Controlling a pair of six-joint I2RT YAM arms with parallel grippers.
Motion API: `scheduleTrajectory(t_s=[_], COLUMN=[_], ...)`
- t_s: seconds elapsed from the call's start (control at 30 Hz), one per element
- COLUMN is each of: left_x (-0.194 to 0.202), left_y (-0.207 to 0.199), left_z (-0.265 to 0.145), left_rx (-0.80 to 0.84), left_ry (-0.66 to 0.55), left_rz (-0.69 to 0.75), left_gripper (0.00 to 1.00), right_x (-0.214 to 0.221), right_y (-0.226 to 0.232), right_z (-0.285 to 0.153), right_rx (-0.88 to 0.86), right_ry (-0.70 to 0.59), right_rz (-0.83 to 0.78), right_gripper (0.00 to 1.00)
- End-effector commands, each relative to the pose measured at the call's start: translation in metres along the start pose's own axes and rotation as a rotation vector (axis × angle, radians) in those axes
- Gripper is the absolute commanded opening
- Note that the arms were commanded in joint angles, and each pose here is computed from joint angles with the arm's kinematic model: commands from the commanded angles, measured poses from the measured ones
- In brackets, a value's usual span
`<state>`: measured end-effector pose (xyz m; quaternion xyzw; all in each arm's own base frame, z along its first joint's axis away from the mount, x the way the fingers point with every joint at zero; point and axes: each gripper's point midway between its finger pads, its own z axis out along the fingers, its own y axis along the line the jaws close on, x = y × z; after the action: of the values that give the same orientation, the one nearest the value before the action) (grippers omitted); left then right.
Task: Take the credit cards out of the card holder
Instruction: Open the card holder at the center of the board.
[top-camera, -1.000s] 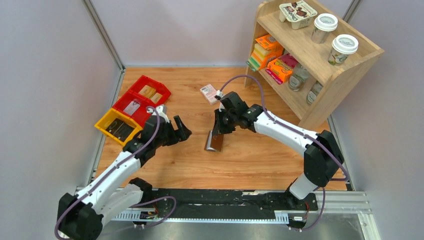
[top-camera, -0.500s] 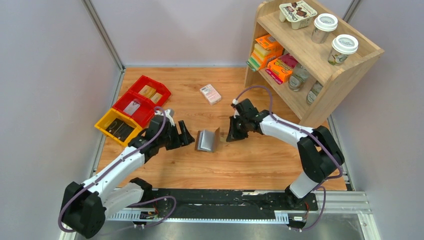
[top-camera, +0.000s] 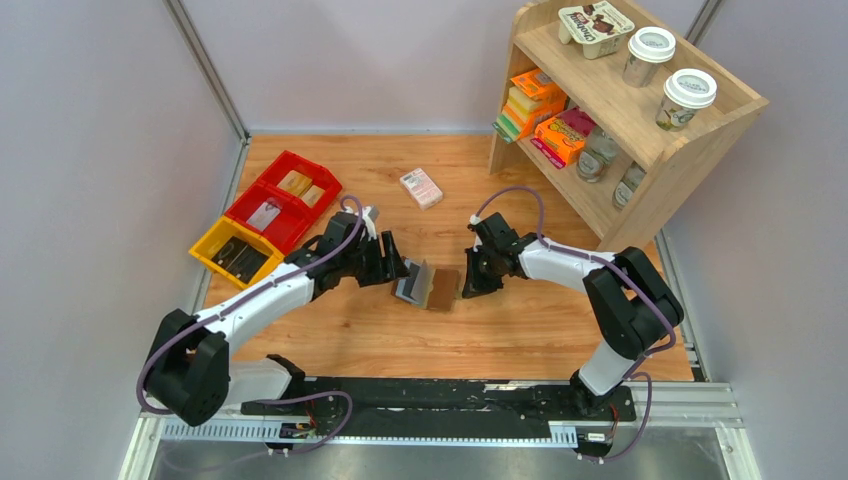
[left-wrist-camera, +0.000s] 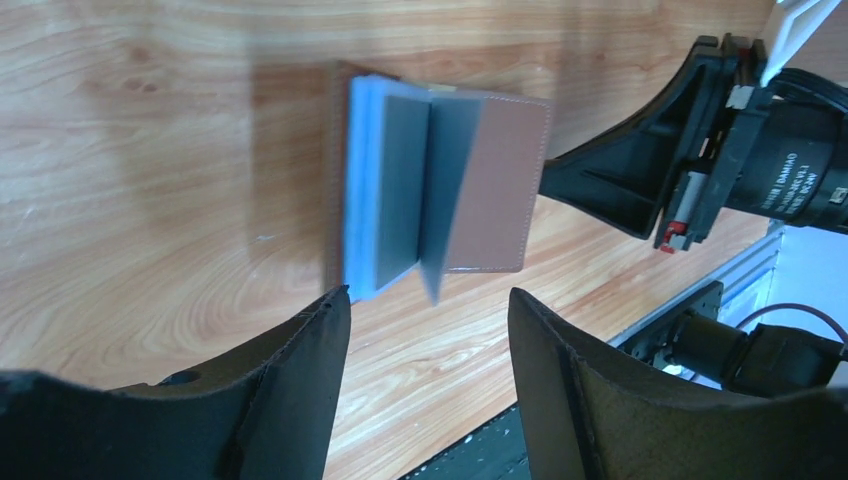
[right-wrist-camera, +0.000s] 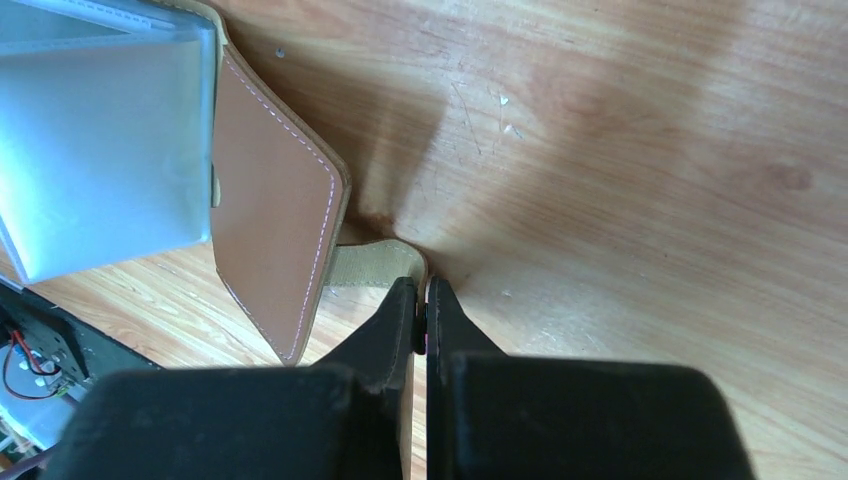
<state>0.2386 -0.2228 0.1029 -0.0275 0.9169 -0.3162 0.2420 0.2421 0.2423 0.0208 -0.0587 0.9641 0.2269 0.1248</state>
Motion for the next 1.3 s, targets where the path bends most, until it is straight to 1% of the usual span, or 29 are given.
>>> scheduleTrajectory(t_s=[0.0,0.1,0.23,0.4,0.73,0.8,0.93,1.0,1.07,1.1,1.13,1.17,1.2,1.27], left_x=[-0.021,-0.025,-0.026,-0.028,-0.016,-0.009,-0.004,0.000,0.005,0.007,0.012,0.013,0.014,0.017], left_y=[-0.026,-0.027,-0.032,-0.042,-0.046,-0.055,-0.082,-0.089,-0.094,-0.094,-0.096,-0.096,-0.099,-0.096], left_z=[0.001,0.002,0.006,0.022,0.061,0.066,0.071,0.072,0.075,0.077,0.080,0.082,0.085,0.089], left_rx=[0.042,0.011,0.014,0.034,0.024,0.060,0.165,0.196,0.218,0.224,0.236,0.238,0.256,0.246], left_ry=[-0.033,-0.040,-0.029,-0.008,0.080,0.117,0.121,0.130,0.149,0.156,0.177,0.186,0.189,0.198], left_rz=[0.037,0.053,0.055,0.045,0.019,0.019,0.031,0.028,0.017,0.015,0.008,0.004,0.005,0.008], left_gripper=[0.67,0.68,0.69,0.68,0.68,0.68,0.68,0.66,0.63,0.59,0.56,0.50,0.48,0.45], right_x=[-0.025,-0.027,-0.026,-0.026,-0.026,-0.027,-0.030,-0.033,-0.036,-0.038,-0.041,-0.043,-0.044,-0.050], right_y=[0.004,0.006,0.008,0.009,0.015,0.017,0.022,0.025,0.027,0.026,0.026,0.024,0.022,0.018], right_z=[-0.007,-0.010,-0.010,-0.010,-0.011,-0.013,-0.017,-0.021,-0.025,-0.027,-0.029,-0.032,-0.034,-0.039], right_rx=[0.007,0.003,-0.009,-0.016,-0.051,-0.059,-0.079,-0.094,-0.108,-0.111,-0.114,-0.113,-0.114,-0.110], right_ry=[-0.083,-0.085,-0.080,-0.077,-0.081,-0.086,-0.112,-0.136,-0.163,-0.180,-0.201,-0.224,-0.239,-0.280], right_rz=[-0.071,-0.089,-0.098,-0.111,-0.119,-0.118,-0.114,-0.103,-0.089,-0.075,-0.065,-0.050,-0.037,-0.006], right_gripper=[0.00,0.00,0.00,0.00,0.00,0.00,0.01,0.02,0.05,0.07,0.10,0.13,0.18,0.23])
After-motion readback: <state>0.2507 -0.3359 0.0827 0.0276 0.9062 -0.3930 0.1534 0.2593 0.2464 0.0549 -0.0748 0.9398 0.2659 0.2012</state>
